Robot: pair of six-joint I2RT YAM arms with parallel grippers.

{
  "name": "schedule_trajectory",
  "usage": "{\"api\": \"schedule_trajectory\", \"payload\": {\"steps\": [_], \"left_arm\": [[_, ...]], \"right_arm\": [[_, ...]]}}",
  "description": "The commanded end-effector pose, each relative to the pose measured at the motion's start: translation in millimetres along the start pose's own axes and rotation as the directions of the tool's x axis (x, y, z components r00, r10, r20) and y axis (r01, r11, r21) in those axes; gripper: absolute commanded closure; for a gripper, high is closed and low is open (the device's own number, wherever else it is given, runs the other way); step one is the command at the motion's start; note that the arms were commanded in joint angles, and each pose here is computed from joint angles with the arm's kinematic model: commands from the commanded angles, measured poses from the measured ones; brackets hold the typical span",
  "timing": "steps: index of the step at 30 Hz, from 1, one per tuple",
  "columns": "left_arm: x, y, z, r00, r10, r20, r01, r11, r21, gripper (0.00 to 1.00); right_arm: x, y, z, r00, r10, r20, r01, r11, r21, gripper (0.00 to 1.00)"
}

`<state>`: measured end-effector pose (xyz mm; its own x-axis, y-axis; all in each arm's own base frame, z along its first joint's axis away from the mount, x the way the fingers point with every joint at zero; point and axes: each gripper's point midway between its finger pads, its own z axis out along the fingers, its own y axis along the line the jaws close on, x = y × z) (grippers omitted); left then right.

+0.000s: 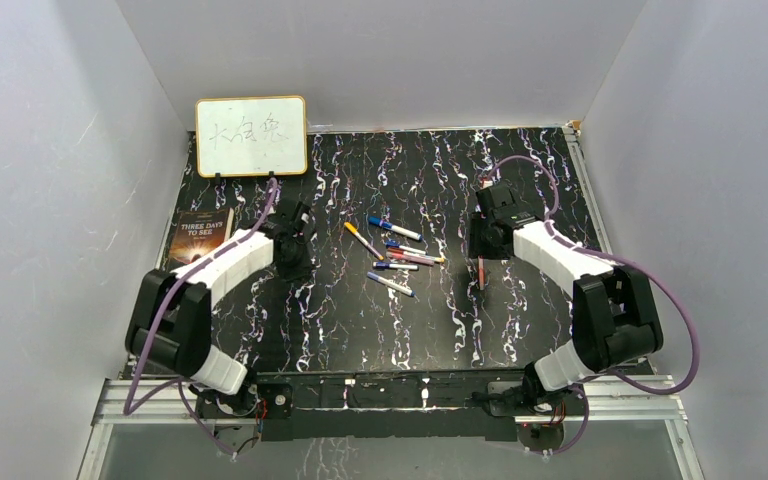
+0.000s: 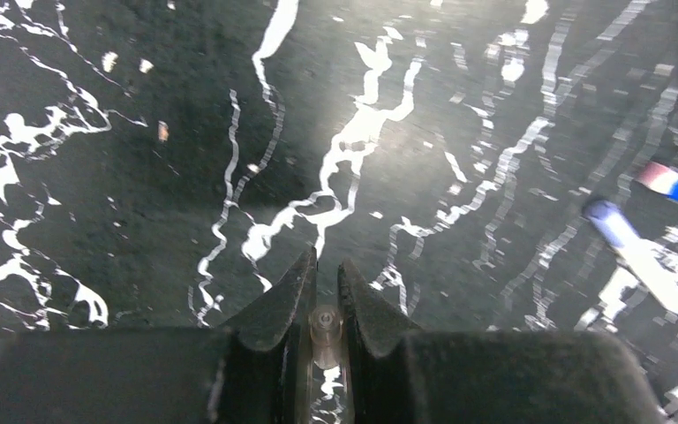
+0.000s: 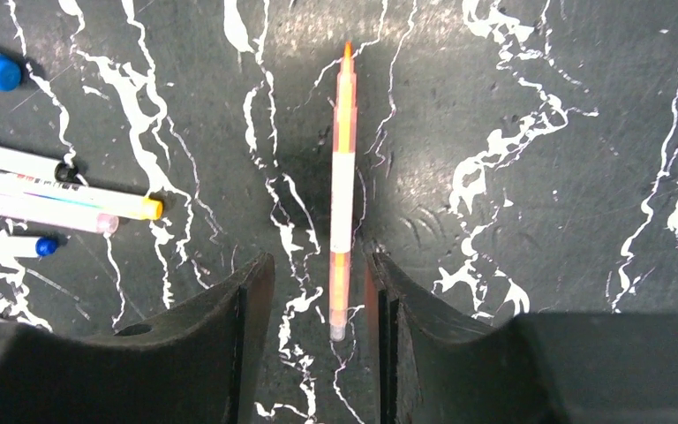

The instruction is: Open the pen caps

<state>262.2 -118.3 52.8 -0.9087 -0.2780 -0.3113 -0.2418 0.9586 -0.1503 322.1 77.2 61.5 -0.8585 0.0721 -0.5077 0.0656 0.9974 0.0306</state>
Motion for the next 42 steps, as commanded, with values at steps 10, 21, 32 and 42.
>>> {"api": "schedule_trajectory", "payload": {"steps": [10,21,32,42], "left_arm": [[-43,25,33,0.985,0.169,0.036,-0.158,0.967,-0.198,0.97],[-43,20,39,0.974,0.222,0.042,-0.214,0.966,-0.143,0.77],[-50,9,0,0.978,0.178,0.112,-0.171,0.983,-0.073,0.70],[-48,3,-68,0.975,0.122,0.185,-0.127,0.992,0.015,0.49]], "right_arm": [[-12,21,-30,0.996,0.027,0.081,-0.015,0.989,-0.146,0.58],[-8,27,-39,0.996,0.020,0.092,-0.001,0.980,-0.197,0.57],[-6,33,-47,0.996,0.014,0.088,0.007,0.974,-0.228,0.55],[-3,53,-62,0.997,0.024,0.070,0.001,0.941,-0.338,0.48]]}}
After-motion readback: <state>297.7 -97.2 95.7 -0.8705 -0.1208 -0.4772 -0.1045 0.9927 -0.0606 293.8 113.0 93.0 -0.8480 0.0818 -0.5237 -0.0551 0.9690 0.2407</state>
